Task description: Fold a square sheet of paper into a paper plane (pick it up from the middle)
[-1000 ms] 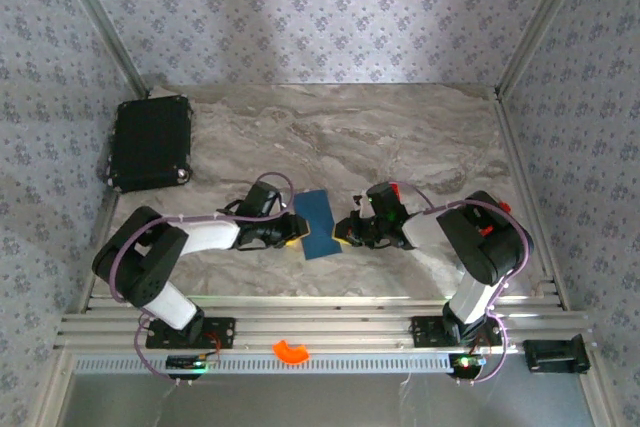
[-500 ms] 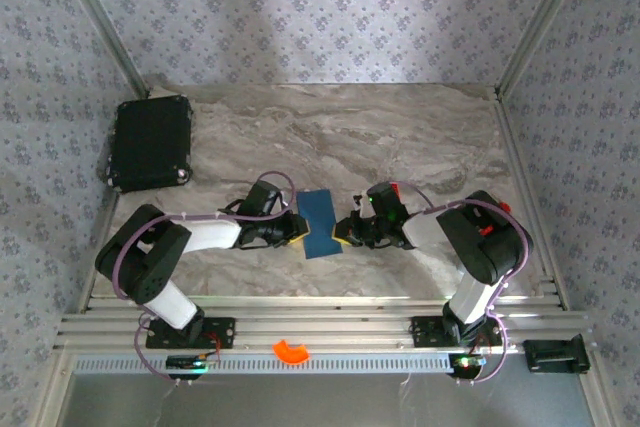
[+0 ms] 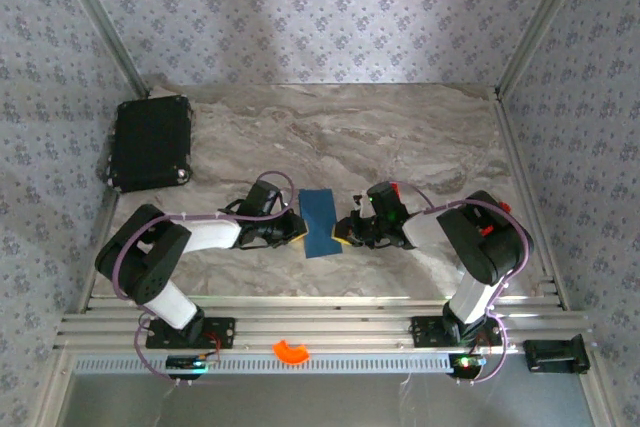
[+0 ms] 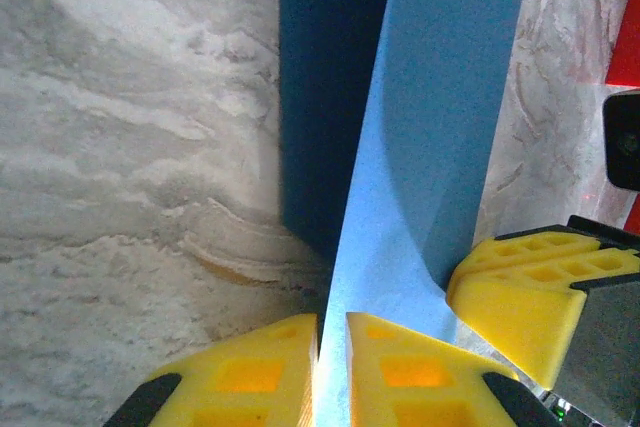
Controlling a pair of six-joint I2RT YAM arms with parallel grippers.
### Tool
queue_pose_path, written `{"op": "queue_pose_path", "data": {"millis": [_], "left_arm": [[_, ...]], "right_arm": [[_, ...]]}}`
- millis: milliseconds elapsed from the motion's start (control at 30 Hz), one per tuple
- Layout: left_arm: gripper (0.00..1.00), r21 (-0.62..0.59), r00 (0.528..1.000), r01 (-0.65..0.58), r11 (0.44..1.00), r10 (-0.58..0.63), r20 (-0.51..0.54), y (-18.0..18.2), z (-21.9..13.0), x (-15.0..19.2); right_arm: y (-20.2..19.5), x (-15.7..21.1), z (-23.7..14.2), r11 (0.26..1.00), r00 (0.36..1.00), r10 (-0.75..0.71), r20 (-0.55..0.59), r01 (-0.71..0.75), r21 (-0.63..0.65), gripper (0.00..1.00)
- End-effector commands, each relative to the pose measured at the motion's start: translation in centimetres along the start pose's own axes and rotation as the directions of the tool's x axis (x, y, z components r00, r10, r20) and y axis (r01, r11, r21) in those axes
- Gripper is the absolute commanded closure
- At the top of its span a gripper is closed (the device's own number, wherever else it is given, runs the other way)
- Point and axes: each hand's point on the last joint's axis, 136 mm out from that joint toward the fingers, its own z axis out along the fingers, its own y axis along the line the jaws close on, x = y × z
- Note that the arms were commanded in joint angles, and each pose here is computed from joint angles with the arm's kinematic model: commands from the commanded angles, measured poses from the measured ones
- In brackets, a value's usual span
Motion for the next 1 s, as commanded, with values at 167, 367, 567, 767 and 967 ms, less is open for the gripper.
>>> {"op": "queue_pose_path", "data": {"millis": [167,367,567,767,967], "left_arm": [[0.89,-0.048,0.999,-0.031,0.998,0.031,0.014,0.5,-0.5,0.0],[0.94,-0.022,0.999,-0.041,0.999,0.041,0.014,-0.2,-0.5,-0.1],[0.91,-0.02,0.999,-0.035,0.999,0.036,0.028,-0.4,-0.9,-0.2],[0.75,-0.047,0.999,-0.028,0.998,0.03,0.038,0.4,-1.2,-0.1],[0.67,-0.03,0.999,-0.043,0.999,0.043,0.023,-0.1,-0.8,-0.1]], "right_arm": [[-2.5,0.3,-0.4,0.993,0.998,0.066,0.006,-0.066,0.098,0.88],[-2.3,0.2,-0.4,0.994,0.998,0.059,0.008,-0.06,0.091,0.87],[-2.0,0.1,-0.6,0.995,0.999,0.052,0.011,-0.053,0.088,0.86],[-3.4,0.4,-0.6,0.986,0.997,0.075,0.009,-0.075,0.147,0.86],[-5.9,1.5,-0.7,0.963,0.993,0.12,-0.017,-0.112,0.245,0.89]]}}
